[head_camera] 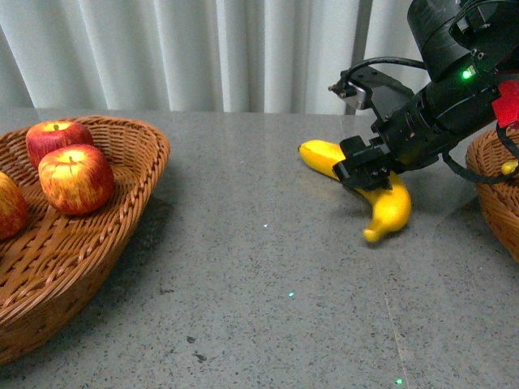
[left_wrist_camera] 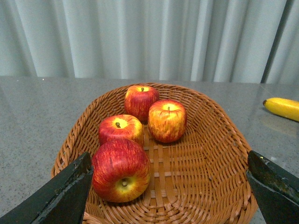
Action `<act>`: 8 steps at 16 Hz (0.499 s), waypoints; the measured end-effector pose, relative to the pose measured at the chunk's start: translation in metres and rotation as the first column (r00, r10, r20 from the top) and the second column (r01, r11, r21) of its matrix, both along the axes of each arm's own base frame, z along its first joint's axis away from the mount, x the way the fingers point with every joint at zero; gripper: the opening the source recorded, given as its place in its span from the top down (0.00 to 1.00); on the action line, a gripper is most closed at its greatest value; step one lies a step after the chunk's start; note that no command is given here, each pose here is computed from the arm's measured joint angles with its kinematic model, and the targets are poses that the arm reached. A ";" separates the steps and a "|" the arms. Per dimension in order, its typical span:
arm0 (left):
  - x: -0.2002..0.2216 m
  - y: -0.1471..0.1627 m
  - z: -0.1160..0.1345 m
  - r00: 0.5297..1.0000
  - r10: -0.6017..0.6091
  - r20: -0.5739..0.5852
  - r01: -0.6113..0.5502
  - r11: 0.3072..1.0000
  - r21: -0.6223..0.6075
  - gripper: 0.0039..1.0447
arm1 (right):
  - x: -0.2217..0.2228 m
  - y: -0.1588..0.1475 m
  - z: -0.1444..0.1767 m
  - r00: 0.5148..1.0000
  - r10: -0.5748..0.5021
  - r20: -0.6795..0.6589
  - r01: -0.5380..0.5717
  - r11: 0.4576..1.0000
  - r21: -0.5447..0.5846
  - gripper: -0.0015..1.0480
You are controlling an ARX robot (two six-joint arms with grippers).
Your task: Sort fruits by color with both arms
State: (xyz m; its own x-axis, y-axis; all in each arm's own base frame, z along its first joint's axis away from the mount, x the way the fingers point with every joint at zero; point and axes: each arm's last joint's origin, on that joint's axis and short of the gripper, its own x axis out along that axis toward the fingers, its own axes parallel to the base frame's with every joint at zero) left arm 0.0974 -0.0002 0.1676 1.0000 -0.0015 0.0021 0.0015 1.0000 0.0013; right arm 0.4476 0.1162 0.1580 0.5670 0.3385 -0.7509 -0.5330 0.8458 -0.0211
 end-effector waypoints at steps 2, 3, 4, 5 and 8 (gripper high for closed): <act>0.000 0.000 0.000 1.000 0.000 0.000 0.000 1.000 0.000 0.06 | -0.001 -0.002 0.017 1.000 -0.003 0.026 0.000 0.994 0.108 0.64; 0.000 0.000 0.000 1.000 0.000 -0.001 0.000 1.000 0.000 0.06 | -0.001 -0.004 0.035 0.998 -0.010 0.070 -0.003 0.983 0.184 0.64; 0.000 0.000 0.000 1.000 0.000 0.000 0.000 1.000 0.000 0.06 | -0.002 -0.009 0.050 0.995 -0.019 0.093 -0.003 0.973 0.231 0.64; 0.000 0.000 0.000 1.000 0.000 -0.001 0.000 1.000 0.000 0.06 | -0.005 -0.016 0.069 0.991 -0.033 0.132 -0.007 0.957 0.289 0.64; 0.000 0.000 0.000 1.000 0.000 0.000 0.000 1.000 0.000 0.06 | -0.026 -0.083 0.113 0.966 -0.186 0.179 0.110 0.923 0.368 0.64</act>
State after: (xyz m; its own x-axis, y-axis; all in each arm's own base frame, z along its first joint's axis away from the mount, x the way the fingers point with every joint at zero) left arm 0.0974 -0.0002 0.1675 1.0000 -0.0015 0.0017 0.0015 1.0000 0.0013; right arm 0.4216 0.0334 0.2708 0.7602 0.4595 -0.4592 -0.4174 0.8872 0.1967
